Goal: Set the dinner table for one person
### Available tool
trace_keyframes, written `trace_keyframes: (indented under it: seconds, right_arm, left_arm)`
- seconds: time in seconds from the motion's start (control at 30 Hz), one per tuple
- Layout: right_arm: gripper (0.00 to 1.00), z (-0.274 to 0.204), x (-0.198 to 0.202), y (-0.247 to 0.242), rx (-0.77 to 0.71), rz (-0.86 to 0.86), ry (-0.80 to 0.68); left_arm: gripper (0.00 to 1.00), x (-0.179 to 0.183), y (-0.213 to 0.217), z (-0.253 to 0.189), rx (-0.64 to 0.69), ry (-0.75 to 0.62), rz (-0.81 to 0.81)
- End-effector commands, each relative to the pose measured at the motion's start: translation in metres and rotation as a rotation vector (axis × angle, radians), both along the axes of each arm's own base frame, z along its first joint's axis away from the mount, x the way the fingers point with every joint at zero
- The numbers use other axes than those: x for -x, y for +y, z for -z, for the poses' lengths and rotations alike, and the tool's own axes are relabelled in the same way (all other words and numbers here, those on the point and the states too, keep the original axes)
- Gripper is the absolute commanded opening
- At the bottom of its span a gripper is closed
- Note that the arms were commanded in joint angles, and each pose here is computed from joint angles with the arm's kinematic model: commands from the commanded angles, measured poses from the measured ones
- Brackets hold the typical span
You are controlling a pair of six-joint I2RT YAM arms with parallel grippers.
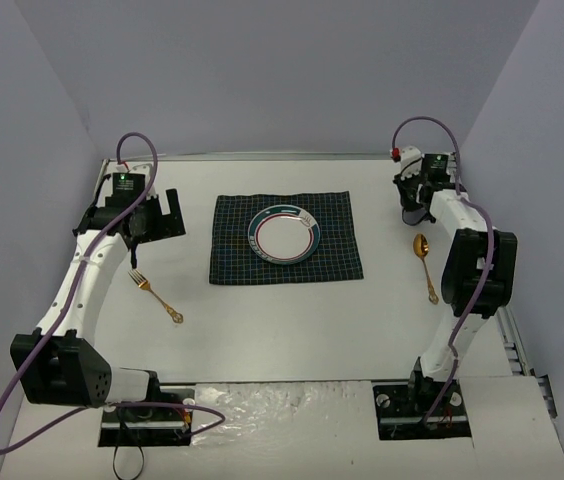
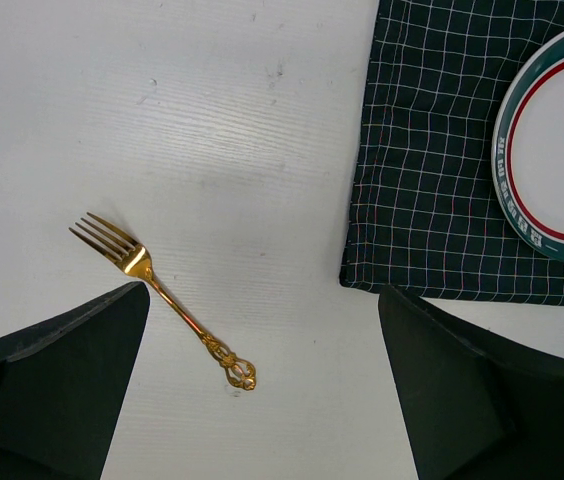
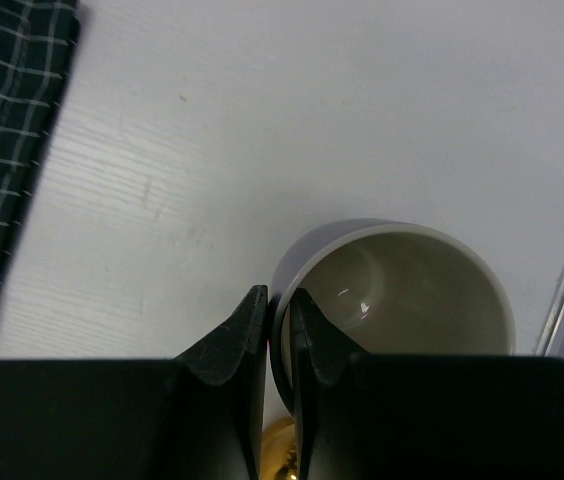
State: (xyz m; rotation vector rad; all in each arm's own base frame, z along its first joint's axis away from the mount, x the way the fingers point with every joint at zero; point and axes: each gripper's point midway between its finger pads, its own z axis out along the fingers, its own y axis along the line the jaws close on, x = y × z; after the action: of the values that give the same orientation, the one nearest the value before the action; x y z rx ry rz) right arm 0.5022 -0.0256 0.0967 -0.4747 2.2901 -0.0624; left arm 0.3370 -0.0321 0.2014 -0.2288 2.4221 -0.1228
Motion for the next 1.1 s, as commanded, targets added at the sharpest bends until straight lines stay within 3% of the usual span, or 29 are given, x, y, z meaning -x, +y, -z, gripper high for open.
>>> trace_keyframes:
  seconds: [0.0, 0.17, 0.43, 1.07]
  right_arm:
    - [0.0, -0.144, -0.034, 0.058, -0.045, 0.082, -0.34]
    - [0.0, -0.155, -0.032, 0.124, -0.097, 0.087, -0.312]
    - [0.0, -0.139, -0.039, 0.179, -0.158, 0.118, -0.268]
    - [0.0, -0.097, -0.064, 0.198, -0.159, 0.112, -0.193]
  left_arm:
    - [0.97, -0.008, 0.001, -0.014, 0.003, -0.047, 0.001]
    - [0.97, -0.008, 0.001, -0.012, 0.003, -0.041, 0.001]
    - [0.97, -0.008, 0.003, -0.009, -0.005, -0.032, -0.005]
    - [0.97, -0.009, 0.005, -0.006, -0.006, -0.016, -0.01]
